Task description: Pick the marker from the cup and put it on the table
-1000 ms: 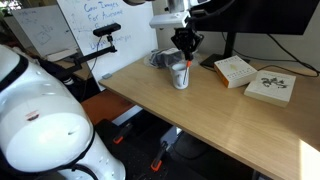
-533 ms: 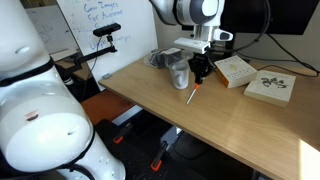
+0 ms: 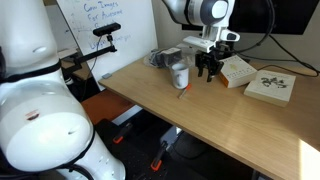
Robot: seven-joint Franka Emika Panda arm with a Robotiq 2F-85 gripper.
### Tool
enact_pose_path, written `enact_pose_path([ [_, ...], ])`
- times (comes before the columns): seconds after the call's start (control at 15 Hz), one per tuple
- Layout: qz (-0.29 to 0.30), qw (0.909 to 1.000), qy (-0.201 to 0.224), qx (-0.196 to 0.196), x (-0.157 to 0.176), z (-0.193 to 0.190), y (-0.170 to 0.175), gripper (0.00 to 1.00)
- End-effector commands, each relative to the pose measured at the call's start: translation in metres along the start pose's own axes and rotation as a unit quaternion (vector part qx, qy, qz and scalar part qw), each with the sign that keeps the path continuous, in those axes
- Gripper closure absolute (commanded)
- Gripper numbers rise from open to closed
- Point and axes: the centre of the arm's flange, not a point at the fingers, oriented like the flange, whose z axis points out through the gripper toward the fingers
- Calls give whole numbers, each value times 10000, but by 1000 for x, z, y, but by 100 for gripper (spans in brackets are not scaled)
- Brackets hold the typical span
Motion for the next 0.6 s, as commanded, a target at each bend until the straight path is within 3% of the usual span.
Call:
enact_pose_path([
  [0.0, -51, 9996, 279, -55, -28, -42, -5, 7],
  [0.13, -226, 9989, 406, -55, -48, -71, -10, 0],
  [0.53, -597, 9980, 219, -5, -95, -110, -21, 0],
])
